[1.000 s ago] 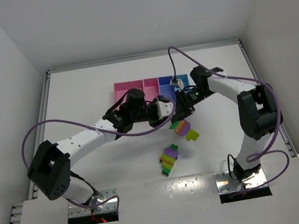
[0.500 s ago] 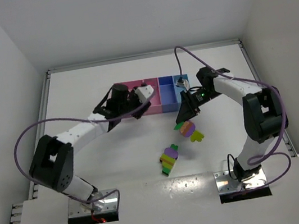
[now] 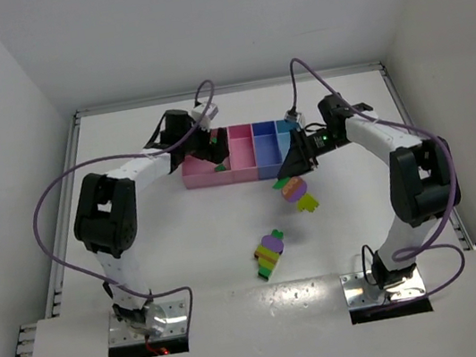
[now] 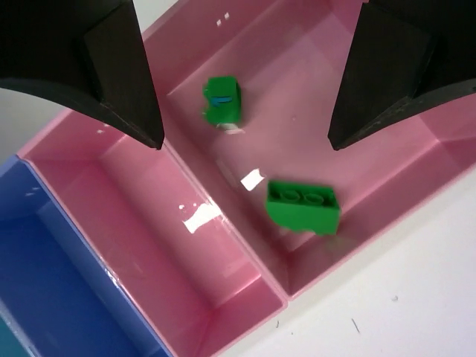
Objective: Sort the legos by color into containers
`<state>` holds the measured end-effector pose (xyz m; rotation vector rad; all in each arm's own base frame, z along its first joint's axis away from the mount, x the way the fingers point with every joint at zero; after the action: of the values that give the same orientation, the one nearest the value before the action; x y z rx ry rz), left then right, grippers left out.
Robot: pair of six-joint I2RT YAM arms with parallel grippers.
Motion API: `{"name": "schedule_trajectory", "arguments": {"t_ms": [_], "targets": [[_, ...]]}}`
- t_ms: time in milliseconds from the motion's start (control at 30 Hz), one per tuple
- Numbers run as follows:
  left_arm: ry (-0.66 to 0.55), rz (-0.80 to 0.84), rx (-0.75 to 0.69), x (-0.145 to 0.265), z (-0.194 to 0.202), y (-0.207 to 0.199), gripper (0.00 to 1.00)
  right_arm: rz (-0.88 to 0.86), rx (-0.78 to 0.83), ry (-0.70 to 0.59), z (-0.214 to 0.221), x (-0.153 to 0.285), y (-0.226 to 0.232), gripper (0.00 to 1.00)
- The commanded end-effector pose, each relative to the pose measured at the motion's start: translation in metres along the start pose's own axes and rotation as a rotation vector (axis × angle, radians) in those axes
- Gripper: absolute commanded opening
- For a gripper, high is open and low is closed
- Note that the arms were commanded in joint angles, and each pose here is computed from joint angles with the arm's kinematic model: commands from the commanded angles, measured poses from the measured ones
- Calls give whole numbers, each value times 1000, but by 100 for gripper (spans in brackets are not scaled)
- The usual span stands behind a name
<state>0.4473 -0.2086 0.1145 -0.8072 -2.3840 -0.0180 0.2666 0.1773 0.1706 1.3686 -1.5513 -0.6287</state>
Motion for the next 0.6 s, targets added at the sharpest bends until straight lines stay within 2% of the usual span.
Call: {"name": "schedule_trajectory", "arguments": {"t_ms": [0,33,67,133,167,233,267,300,333,367,400,467,567], "targets": [[-103,145,187,26,-23,-4,100,-67,-11,-69,-28,6,9,0],[-155,189,202,32,-34,-7,100,-80,13,-80,-34,7,11,0],[-160,229,292,40,-31,-7,100,-98,-4,-78,-37,6,10,0],[-213,422,314,61,-49,-30,100,-119,25,-86,-47,7,12,0],[-197,516,393,72,-54,-45,98,-119,37,-89,-51,6,9,0],[-135,676,458,88,-45,-63,96,-136,71,-93,-62,4,14,0],[-169,736,434,98,-53,-71,96,-145,74,-97,-65,4,16,0],[-101,810,514,107,-42,-86,95,-145,86,-105,-71,5,17,0],[-101,830,529,112,-41,-89,95,-154,34,-97,-72,1,20,0],[-98,858,541,115,-40,-95,95,-147,94,-116,-81,-3,18,0],[-87,887,528,123,-36,-106,95,-135,82,-130,-80,-4,16,0],[-82,906,518,125,-35,-115,95,-114,109,-210,-101,-2,23,0],[-70,910,522,132,-28,-130,95,-148,55,-283,-116,-5,30,0]]}}
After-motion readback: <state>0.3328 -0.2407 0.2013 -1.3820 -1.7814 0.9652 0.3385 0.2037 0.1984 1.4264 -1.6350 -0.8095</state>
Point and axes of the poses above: each gripper's point midway between its finger pads, its own x axis back along the fingers, its own y axis along the line the jaws close on, z = x × y, the point moved 3 cm from there along x, back along the fingers, and after that the axes turned 8 degrees about x, right-handed, at the moved point
